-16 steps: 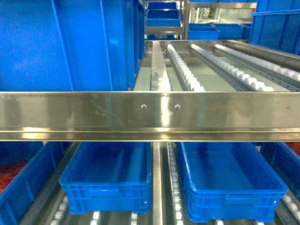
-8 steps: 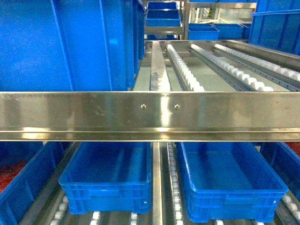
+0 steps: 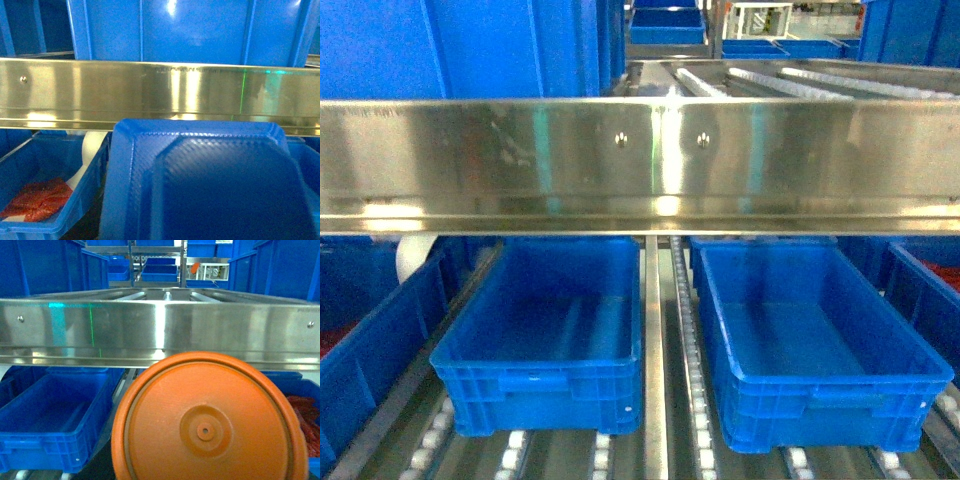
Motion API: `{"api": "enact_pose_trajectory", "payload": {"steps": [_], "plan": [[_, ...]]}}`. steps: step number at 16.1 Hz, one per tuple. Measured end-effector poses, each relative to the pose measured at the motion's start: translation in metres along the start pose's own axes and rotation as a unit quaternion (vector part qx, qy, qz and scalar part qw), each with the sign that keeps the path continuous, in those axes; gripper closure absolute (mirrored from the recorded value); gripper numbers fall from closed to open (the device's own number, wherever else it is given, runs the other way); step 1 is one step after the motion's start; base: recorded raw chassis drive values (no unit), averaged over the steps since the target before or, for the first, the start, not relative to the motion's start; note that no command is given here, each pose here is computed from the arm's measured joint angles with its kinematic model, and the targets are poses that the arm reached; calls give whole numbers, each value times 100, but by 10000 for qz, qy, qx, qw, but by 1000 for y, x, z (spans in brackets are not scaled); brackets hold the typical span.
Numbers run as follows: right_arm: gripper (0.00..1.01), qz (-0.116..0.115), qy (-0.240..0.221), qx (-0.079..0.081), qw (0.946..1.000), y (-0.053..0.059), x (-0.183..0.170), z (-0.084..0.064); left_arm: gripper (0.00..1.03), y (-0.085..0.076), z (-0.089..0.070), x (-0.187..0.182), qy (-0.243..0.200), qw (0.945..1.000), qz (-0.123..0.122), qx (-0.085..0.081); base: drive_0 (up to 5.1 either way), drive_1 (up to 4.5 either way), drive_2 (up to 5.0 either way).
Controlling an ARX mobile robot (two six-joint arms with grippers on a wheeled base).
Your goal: Sort blue parts and orange caps into right shelf containers
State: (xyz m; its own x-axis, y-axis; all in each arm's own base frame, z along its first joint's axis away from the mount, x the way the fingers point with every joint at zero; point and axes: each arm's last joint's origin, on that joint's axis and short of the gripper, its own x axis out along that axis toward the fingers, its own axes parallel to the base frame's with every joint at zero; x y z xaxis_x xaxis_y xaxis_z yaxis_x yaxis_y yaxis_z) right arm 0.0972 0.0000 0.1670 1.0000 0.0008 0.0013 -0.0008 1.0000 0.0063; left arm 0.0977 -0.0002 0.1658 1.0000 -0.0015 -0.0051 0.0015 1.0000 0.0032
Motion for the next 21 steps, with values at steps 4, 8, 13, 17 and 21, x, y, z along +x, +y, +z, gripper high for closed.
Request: {"api": "enact_pose_trajectory", "payload": {"steps": [4, 8, 13, 17, 21], "plan": [[57, 0, -6, 0, 10000, 0, 0, 0, 60, 0, 0, 0, 10, 10000, 0, -4, 0, 0, 0], [57, -2, 2, 0, 10000, 0, 0, 0, 60, 0, 0, 0, 13, 10000, -4, 0, 0, 0, 0], [57, 0, 0, 0, 10000, 0, 0, 0, 60, 0, 0, 0, 11, 10000, 0, 0, 0, 0, 0], [57, -2, -2, -2, 10000, 0, 0, 0, 60, 0, 0, 0, 11, 10000, -6, 0, 0, 0, 0], [57, -6, 8, -2, 10000, 0, 0, 0, 60, 0, 0, 0, 19, 10000, -8, -2, 0, 0, 0]]}}
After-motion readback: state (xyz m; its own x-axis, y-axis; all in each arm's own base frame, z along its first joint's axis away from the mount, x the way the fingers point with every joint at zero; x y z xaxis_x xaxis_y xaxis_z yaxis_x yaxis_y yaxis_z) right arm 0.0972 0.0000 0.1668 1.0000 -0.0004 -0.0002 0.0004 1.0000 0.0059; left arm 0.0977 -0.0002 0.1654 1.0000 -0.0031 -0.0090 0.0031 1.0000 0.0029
